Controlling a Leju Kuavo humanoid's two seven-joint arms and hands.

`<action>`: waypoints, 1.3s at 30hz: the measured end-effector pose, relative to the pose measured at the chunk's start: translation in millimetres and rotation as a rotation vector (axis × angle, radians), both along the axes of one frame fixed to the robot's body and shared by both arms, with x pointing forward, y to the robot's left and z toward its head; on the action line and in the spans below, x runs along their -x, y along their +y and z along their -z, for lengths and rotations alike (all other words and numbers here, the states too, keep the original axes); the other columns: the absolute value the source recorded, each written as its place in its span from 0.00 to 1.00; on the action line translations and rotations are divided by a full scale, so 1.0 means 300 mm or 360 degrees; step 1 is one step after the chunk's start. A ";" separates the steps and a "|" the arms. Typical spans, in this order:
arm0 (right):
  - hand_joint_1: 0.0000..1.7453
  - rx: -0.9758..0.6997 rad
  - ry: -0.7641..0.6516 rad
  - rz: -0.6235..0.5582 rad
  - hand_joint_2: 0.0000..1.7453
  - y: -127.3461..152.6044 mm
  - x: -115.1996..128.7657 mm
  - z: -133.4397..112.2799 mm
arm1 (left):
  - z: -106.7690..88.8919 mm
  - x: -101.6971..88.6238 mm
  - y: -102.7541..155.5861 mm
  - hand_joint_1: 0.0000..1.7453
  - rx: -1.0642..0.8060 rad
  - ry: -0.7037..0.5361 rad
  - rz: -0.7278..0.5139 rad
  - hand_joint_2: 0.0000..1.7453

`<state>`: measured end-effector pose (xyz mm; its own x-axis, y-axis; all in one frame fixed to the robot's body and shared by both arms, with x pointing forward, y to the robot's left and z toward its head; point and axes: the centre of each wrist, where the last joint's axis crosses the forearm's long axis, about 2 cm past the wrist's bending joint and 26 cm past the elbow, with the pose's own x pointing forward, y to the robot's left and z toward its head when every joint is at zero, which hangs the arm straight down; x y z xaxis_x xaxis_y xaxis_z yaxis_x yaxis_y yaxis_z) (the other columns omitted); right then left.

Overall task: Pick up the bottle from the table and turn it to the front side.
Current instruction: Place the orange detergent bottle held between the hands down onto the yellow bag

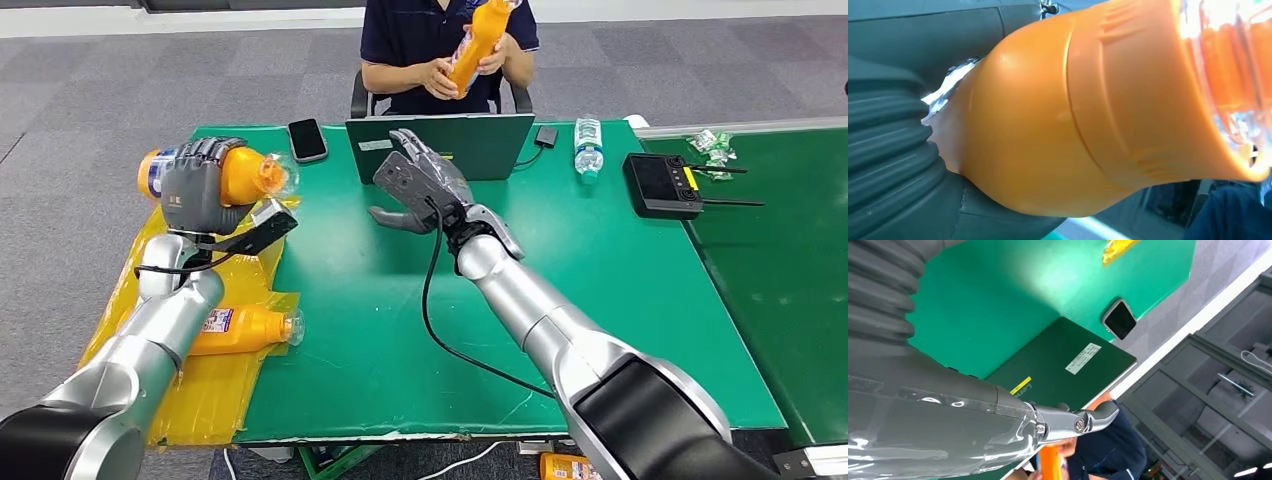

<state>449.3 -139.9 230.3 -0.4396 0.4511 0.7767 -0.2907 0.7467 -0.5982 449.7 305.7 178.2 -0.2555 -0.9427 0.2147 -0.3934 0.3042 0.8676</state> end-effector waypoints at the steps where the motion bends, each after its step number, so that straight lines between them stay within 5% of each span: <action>1: 0.00 0.0003 0.0001 0.0006 1.00 -0.003 -0.001 -0.001 | -0.015 -0.004 0.005 1.00 -0.0136 -0.0023 -0.0003 1.00; 8: 0.00 0.0017 -0.0009 0.0023 1.00 -0.032 -0.007 -0.002 | -0.030 -0.006 0.022 1.00 -0.0538 -0.0049 -0.0014 1.00; 21: 0.00 0.0141 -0.0077 0.0100 1.00 -0.168 -0.019 0.026 | 0.082 0.052 0.144 1.00 -0.0799 0.0194 0.0015 1.00; 25: 0.00 0.0201 -0.0081 0.0194 1.00 -0.308 -0.017 0.063 | 0.147 0.104 0.226 1.00 -0.0860 0.0312 -0.0014 1.00; 32: 0.00 0.0312 -0.0012 0.0317 1.00 -0.699 0.076 0.138 | 0.195 0.187 0.422 1.00 -0.0977 0.0456 -0.0120 1.00; 39: 0.00 0.0377 -0.0014 0.0395 1.00 -0.979 0.169 0.072 | 0.194 0.241 0.560 1.00 -0.1033 0.0518 -0.0192 1.00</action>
<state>398.5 -433.7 208.8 -0.3000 0.7127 0.6341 -0.1115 0.6340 -0.7653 377.4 473.8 120.0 -0.1605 -0.9234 -0.3487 -0.0834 -0.3393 0.9370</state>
